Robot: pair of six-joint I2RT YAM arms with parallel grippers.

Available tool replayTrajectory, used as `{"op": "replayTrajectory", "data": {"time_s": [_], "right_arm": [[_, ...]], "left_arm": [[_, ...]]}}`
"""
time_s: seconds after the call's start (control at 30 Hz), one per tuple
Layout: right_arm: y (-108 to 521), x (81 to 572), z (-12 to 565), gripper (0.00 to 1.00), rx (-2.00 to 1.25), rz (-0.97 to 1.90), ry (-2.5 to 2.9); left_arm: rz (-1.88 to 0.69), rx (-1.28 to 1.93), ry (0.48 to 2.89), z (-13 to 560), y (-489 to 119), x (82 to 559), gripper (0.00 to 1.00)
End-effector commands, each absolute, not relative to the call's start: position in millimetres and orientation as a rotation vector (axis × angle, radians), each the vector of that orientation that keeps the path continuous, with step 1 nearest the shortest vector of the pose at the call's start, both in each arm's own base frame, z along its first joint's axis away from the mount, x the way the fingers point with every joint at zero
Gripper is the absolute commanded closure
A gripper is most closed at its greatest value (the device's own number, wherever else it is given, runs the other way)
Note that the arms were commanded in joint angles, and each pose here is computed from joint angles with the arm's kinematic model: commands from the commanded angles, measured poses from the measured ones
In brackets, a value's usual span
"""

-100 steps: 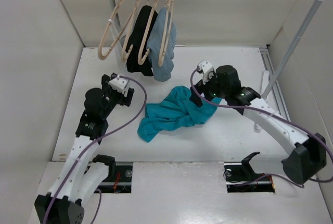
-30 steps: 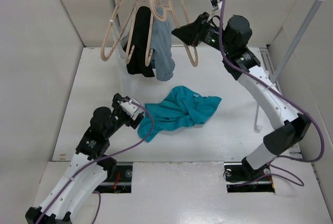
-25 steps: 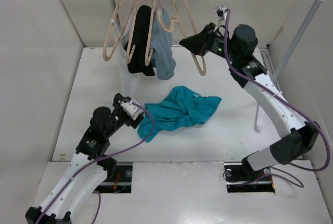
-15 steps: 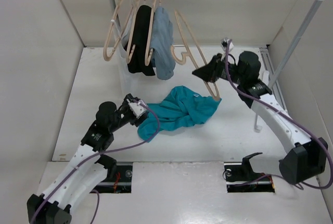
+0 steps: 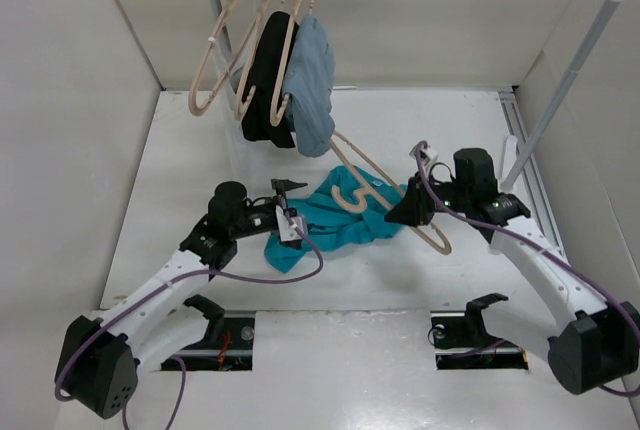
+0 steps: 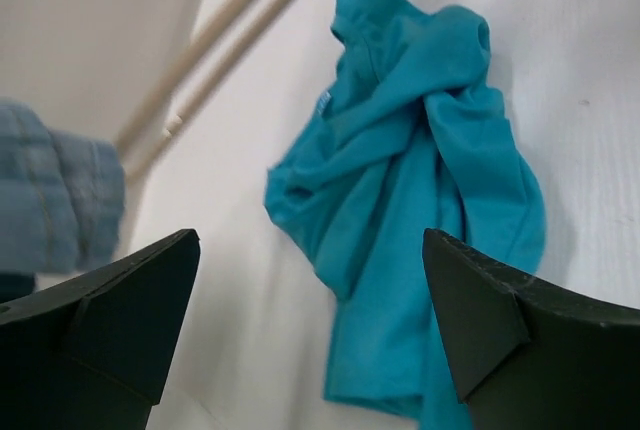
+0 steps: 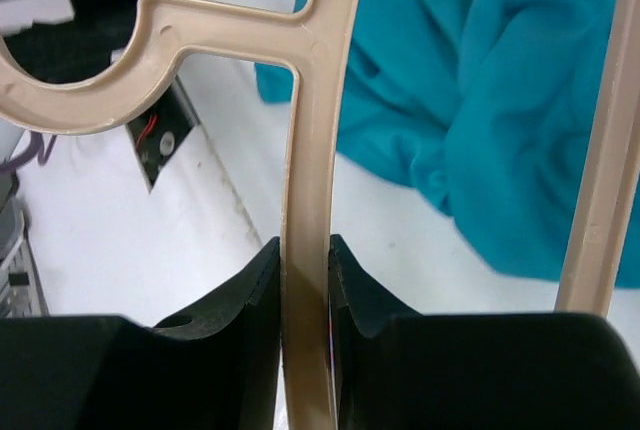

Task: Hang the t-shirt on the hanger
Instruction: Grab a hanger with the right arm

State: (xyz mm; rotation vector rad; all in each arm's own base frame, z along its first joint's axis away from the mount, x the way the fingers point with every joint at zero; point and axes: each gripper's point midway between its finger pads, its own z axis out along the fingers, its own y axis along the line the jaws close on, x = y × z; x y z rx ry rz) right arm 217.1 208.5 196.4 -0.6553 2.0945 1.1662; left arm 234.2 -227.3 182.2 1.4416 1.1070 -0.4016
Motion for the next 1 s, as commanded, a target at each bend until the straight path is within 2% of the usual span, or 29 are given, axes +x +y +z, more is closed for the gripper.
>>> {"op": "replayTrajectory", "data": {"time_s": [0.0,0.23,0.47,0.5,0.53,0.63,0.67,0.77,0.93,0.97], "right_arm": [[208,190,196,1.00,-0.752,1.207,2.063],[223,163,188,1.00,-0.825,1.276,2.068],[237,156,209,1.00,-0.914,1.298,1.990],[240,152,213,1.00,-0.938,1.314,1.974],[240,151,213,1.00,-0.938,1.314,1.973],[244,150,208,1.00,-0.963,1.304,1.991],[244,152,207,1.00,-0.956,1.291,1.996],[248,156,211,1.00,-0.966,1.281,1.970],[244,177,213,0.99,-0.957,1.143,1.987],[241,185,211,0.90,-0.961,1.083,1.997]], "left_arm": [[-0.310,1.469,0.767,244,-250,236,0.08],[-0.318,1.498,0.695,249,-288,239,0.03],[-0.338,1.566,0.680,227,-301,240,0.05],[-0.332,1.554,0.686,232,-301,242,0.10],[-0.342,1.555,0.718,226,-302,245,0.29],[-0.358,1.555,0.739,228,-303,247,0.53],[-0.377,1.590,0.733,223,-304,242,0.68],[-0.382,1.616,0.750,216,-303,242,1.00],[-0.423,1.636,0.793,213,-303,239,1.00],[-0.429,1.633,0.801,219,-303,239,1.00]]}}
